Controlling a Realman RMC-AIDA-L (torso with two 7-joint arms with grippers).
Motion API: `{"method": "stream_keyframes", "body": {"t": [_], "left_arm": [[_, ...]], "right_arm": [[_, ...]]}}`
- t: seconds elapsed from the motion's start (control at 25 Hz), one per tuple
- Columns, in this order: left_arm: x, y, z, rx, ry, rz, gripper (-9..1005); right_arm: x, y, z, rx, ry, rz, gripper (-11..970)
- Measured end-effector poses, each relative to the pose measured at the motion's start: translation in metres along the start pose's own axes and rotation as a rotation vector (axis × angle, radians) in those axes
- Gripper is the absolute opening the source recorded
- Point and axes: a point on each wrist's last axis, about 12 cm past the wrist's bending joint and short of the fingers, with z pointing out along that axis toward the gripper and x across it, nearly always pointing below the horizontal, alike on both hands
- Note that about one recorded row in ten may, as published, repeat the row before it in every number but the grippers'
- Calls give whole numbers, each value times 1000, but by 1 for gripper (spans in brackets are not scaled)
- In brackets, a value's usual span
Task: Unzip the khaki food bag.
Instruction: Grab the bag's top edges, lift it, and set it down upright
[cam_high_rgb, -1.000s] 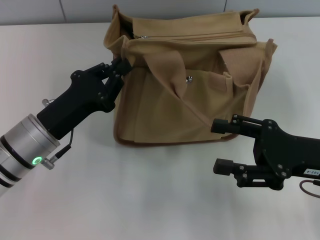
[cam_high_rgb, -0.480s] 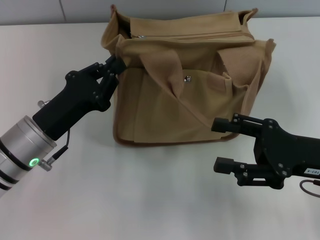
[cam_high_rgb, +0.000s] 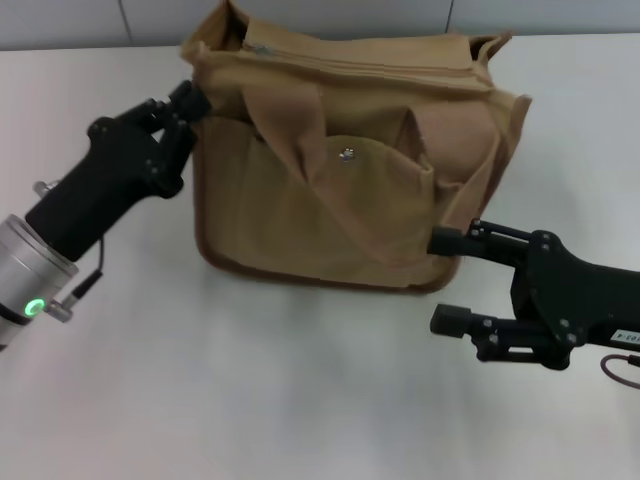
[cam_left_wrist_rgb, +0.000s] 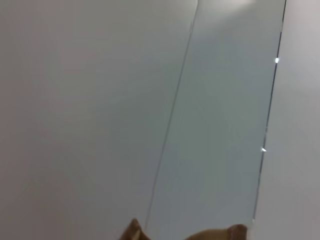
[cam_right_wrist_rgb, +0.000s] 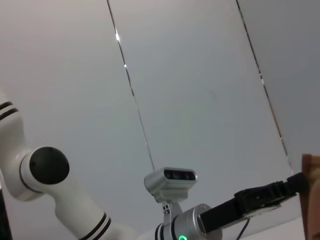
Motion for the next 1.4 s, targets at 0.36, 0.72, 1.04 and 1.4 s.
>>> {"method": "stream_keyframes", "body": {"t": [0.36, 0.72, 1.04, 1.4], "left_arm": [[-20, 15, 4, -21, -74, 64, 27], [-27, 9, 2, 134, -1, 14, 39], [-20, 7, -5, 138, 65, 31, 174], [-12, 11, 14, 73, 66, 76, 415]], "right_arm": [[-5, -3, -3, 53, -77, -14, 797], [-2, -1, -11, 111, -98, -10, 797], [1, -3, -13, 150, -93, -1, 798], [2, -4, -12, 156, -91, 2, 798]]}}
